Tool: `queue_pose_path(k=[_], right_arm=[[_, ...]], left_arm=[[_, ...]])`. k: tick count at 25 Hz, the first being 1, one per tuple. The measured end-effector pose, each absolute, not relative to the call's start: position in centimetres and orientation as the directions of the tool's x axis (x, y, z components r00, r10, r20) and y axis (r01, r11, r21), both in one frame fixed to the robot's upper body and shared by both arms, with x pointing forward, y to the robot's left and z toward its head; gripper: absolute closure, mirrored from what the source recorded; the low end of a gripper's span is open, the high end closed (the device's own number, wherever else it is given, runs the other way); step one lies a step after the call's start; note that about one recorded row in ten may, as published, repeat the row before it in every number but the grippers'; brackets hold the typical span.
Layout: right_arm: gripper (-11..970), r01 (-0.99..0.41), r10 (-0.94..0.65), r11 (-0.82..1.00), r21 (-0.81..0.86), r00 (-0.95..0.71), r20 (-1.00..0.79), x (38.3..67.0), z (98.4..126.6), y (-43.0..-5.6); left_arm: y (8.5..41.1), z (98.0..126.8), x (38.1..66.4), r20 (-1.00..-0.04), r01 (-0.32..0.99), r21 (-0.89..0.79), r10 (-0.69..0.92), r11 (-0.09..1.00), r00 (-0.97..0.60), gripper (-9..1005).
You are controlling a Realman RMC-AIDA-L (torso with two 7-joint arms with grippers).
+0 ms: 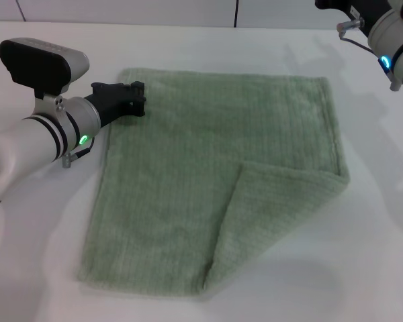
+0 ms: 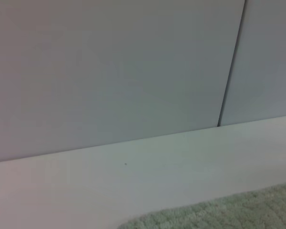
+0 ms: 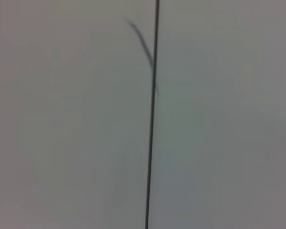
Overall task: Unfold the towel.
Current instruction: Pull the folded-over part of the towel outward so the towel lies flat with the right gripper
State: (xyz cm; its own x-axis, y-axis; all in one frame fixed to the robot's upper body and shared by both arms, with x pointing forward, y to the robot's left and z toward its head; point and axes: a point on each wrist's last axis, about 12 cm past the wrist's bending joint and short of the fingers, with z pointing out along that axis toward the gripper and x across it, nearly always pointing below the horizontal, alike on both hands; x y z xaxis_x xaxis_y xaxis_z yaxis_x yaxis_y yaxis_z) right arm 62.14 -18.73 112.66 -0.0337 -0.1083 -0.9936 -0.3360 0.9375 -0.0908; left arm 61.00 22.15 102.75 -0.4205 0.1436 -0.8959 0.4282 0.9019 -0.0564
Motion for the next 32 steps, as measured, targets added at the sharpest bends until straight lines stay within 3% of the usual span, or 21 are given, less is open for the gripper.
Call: queue_pose_path(k=[14,25,32], right_arm=[[312,-0.385,-0.174,0.915,-0.118,-0.113,-0.978,62.4,114.3,-17.1],[312,-0.433,-0.211,0.896,-0.094,-0.231,-0.950,62.7,119.7,-15.0],[313,-0.459,-0.239,0.883,-0.100,-0.257,-0.936,62.6,121.0,-14.1]], left_arm=[[22.2,102.8,61.0,-0.896,0.429,-0.051,0.148,0.902,-0.418,994],[22.1,102.8,61.1,-0.896,0.431,-0.049,0.151,0.901,-0.417,994],[22.1,102.8,61.1,-0.897,0.434,-0.047,0.153,0.900,-0.415,994]])
